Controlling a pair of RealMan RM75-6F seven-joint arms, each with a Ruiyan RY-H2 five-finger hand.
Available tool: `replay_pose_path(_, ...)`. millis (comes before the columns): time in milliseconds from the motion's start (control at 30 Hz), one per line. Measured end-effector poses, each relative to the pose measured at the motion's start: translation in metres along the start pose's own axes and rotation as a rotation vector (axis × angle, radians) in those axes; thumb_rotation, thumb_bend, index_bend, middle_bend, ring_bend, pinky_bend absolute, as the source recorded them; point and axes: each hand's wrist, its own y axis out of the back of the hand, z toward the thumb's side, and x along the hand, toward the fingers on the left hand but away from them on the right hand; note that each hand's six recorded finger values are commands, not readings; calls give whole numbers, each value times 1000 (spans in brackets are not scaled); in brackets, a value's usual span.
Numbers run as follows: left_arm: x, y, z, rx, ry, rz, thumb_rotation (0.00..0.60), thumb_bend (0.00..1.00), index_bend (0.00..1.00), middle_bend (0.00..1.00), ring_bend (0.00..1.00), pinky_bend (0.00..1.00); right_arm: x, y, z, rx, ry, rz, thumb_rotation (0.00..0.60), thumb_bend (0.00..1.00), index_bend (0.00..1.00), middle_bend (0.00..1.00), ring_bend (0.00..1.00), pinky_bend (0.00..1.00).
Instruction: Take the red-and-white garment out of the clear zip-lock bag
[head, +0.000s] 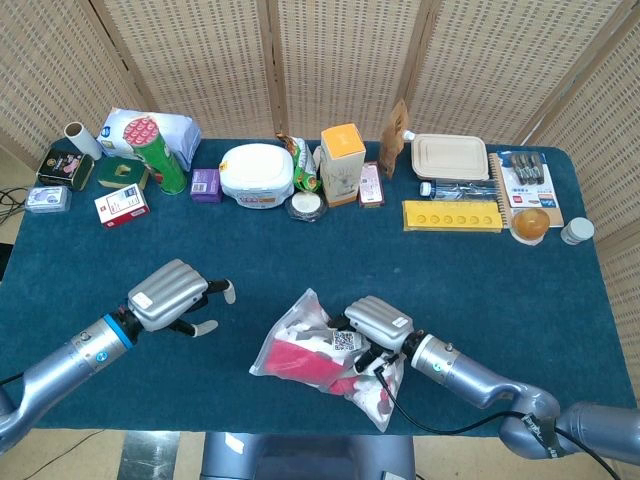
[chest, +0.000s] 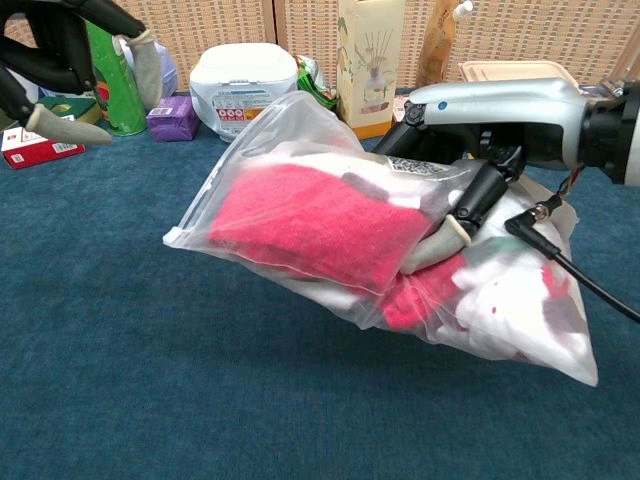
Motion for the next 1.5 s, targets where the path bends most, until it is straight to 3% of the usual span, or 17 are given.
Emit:
replay_pose_path(467,34,-13,36,-31,-156,-47,575,282,420,1000,1000,1000,-1,-4,15,-58,64,7,526,215,887,915,1000,1000)
replay_pose_path(800,42,-14,46,5,-218,14,568,245,407,1000,1000,1000,2,-3,17,-85,76,13,529,215,887,915,1000,1000)
replay_pose_path(1133,42,-18,49,34,-242,19,569,191,272,1000,1000,1000,5,-1,18,-107,86,7,525,216,887,915,1000,1000)
replay_pose_path(1500,51,-22,60,16,-286,56,569,203,277,1000,1000,1000,7,2,21,-140,105,-1,526,216,887,915,1000,1000)
